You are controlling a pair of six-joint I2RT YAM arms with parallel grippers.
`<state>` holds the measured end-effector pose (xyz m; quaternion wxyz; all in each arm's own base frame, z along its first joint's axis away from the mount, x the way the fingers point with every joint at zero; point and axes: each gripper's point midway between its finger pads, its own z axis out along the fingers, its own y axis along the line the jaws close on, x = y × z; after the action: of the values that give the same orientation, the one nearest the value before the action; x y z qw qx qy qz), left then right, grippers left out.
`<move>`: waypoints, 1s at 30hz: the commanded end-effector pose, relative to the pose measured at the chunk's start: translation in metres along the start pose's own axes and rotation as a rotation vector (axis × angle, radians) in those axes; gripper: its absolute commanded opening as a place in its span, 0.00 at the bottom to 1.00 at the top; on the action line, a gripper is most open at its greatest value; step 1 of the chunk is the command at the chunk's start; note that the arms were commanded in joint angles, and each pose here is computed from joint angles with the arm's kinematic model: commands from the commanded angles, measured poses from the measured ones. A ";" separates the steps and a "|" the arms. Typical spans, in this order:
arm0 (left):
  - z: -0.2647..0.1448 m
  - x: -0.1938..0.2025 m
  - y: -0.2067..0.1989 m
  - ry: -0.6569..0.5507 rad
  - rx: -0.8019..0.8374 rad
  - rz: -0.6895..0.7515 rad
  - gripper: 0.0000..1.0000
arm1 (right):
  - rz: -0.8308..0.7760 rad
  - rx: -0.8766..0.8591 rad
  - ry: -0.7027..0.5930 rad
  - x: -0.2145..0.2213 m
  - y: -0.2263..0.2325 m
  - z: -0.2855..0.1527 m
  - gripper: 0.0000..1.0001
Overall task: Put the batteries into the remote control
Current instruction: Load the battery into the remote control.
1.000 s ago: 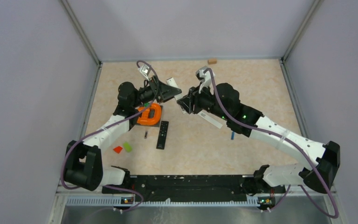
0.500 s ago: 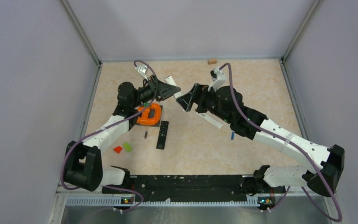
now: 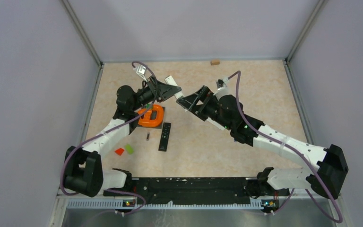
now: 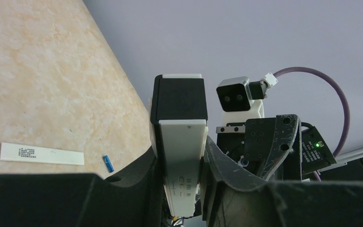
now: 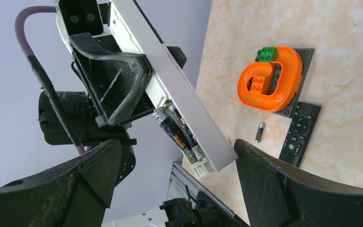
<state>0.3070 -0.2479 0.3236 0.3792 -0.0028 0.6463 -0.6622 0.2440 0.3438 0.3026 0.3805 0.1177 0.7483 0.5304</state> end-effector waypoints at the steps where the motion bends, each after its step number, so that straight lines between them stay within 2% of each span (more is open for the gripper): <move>1: -0.004 -0.006 -0.021 -0.033 0.066 0.066 0.00 | 0.098 -0.125 -0.039 -0.012 0.031 0.004 0.91; 7: -0.004 -0.004 -0.022 -0.021 0.074 0.069 0.00 | 0.153 -0.140 -0.047 -0.017 0.029 0.009 0.90; 10: -0.005 -0.002 -0.022 -0.016 0.079 0.074 0.00 | 0.199 -0.142 -0.054 -0.022 0.024 0.010 0.78; 12: -0.005 -0.002 -0.022 -0.015 0.079 0.078 0.00 | 0.216 -0.137 -0.050 -0.025 0.021 0.012 0.73; 24: -0.003 0.001 -0.020 0.009 0.085 0.073 0.00 | 0.225 -0.144 -0.003 -0.023 0.015 0.019 0.72; 30: -0.004 0.003 -0.020 0.014 0.083 0.071 0.00 | 0.216 -0.148 0.033 -0.020 0.009 0.023 0.64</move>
<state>0.3017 -0.2482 0.3283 0.3830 0.0142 0.6375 -0.6684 0.2686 0.3504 0.2986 0.3156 0.1752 0.7173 0.5960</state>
